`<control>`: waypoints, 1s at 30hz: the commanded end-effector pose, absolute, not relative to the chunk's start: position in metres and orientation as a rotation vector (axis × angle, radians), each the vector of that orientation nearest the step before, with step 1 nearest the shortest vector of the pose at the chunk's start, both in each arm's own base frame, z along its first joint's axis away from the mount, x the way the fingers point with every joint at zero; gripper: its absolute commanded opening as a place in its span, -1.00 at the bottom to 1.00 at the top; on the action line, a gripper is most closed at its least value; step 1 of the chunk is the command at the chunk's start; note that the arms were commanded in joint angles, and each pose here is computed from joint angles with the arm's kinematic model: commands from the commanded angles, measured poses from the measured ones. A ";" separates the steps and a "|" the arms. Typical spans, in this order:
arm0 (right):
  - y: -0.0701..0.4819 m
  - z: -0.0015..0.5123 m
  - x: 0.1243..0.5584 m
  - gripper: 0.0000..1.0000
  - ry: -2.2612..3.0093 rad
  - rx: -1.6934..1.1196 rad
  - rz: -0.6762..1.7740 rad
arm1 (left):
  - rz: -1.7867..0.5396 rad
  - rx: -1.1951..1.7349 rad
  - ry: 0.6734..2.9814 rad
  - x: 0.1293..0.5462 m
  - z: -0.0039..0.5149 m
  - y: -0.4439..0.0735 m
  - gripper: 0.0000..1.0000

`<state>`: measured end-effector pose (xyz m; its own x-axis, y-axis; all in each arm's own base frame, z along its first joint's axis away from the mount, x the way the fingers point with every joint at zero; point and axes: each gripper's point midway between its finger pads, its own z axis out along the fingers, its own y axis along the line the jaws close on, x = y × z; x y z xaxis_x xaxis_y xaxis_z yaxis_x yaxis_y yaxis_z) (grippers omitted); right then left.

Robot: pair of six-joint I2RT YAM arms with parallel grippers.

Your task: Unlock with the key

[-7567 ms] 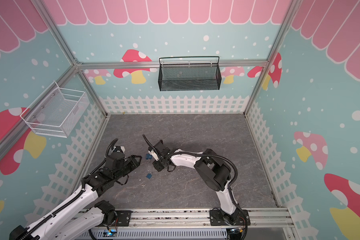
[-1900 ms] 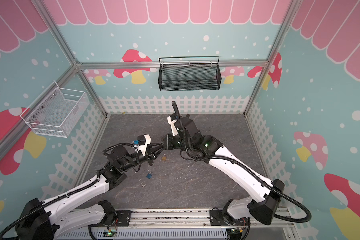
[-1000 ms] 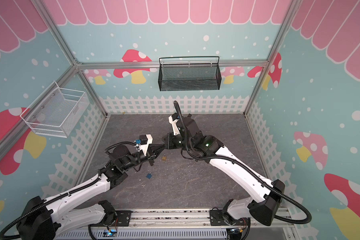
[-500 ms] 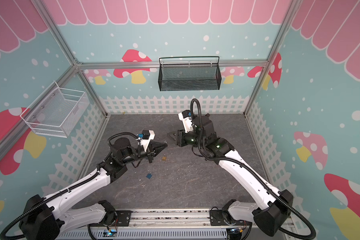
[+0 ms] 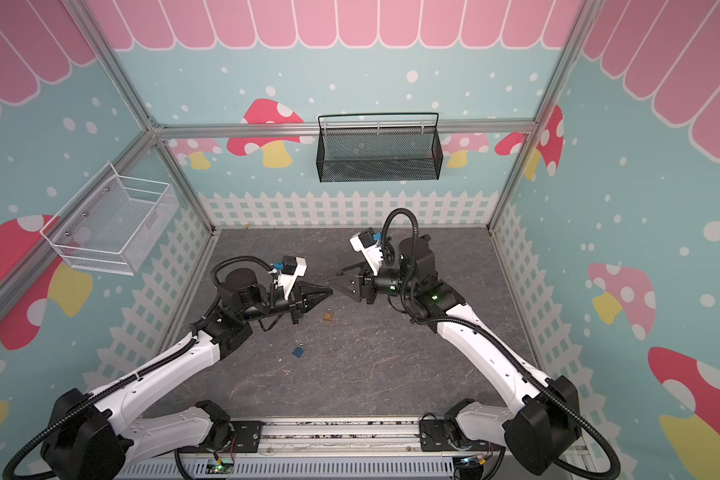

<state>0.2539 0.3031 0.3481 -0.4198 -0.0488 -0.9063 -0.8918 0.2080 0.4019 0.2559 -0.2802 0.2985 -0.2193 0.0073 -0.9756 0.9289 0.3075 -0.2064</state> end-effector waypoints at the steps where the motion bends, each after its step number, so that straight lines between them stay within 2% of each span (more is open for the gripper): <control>1: 0.308 0.343 0.249 -0.08 1.603 -0.994 1.332 | -1.117 0.919 1.472 0.253 0.313 -0.282 -1.00; 23: 0.314 0.319 0.250 -0.61 1.610 -1.073 1.351 | -1.154 0.937 1.458 0.252 0.321 -0.289 -1.00; 30: 0.314 0.318 0.252 -0.88 1.606 -1.074 1.326 | -1.162 0.945 1.468 0.251 0.319 -0.290 -1.00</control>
